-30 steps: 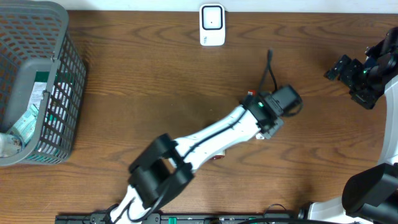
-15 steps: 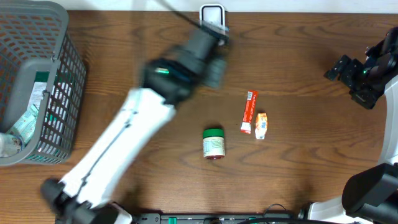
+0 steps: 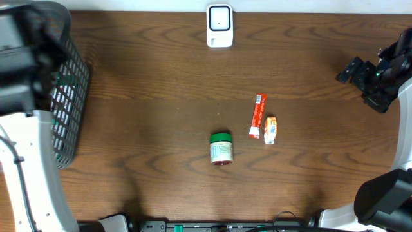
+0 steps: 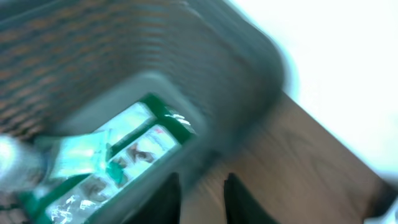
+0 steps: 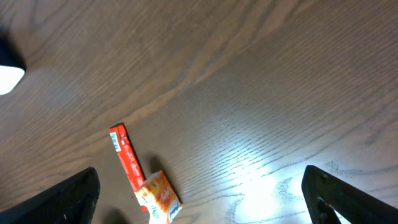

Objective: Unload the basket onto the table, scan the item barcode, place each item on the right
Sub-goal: 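Release the snack pack and swing the left arm back to the basket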

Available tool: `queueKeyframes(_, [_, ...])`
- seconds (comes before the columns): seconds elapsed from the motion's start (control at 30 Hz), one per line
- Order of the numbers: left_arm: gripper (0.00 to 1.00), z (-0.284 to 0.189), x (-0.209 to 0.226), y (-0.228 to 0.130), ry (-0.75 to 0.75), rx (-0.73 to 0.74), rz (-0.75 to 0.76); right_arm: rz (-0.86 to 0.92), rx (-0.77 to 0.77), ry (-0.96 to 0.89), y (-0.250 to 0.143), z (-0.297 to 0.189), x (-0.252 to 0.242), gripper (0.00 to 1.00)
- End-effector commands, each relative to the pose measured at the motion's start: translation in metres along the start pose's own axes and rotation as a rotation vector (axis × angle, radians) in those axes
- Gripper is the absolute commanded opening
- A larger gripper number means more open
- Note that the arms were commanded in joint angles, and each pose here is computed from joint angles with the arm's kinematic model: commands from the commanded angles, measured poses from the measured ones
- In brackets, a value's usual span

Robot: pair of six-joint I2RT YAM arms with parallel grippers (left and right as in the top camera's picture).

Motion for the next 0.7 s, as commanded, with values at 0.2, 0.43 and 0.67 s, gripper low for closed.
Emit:
queueKeyframes(0.2, [0.65, 0.039, 0.106, 0.05, 0.298, -0.069, -0.316, 0.007, -0.036, 0.007, 0.002, -0.012, 0.001, 0.99])
queueKeyframes(0.43, [0.72, 0.077, 0.169, 0.053, 0.536, -0.03, -0.378, 0.007, -0.036, 0.007, 0.002, -0.012, 0.001, 0.99])
queueKeyframes(0.67, [0.78, 0.124, 0.206, 0.031, 0.665, 0.138, -0.361, 0.007, -0.036, 0.007, 0.002, -0.012, 0.001, 0.99])
Point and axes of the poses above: each gripper's point midway between its finger pads, its own z axis out along the fingers, its own x axis along the line the jaws close on, y = z × x, the point moved 8 cm from there along -z, back along the fingers, and after that the axes turned 8 degrees about -z, right-handed, at the moved point
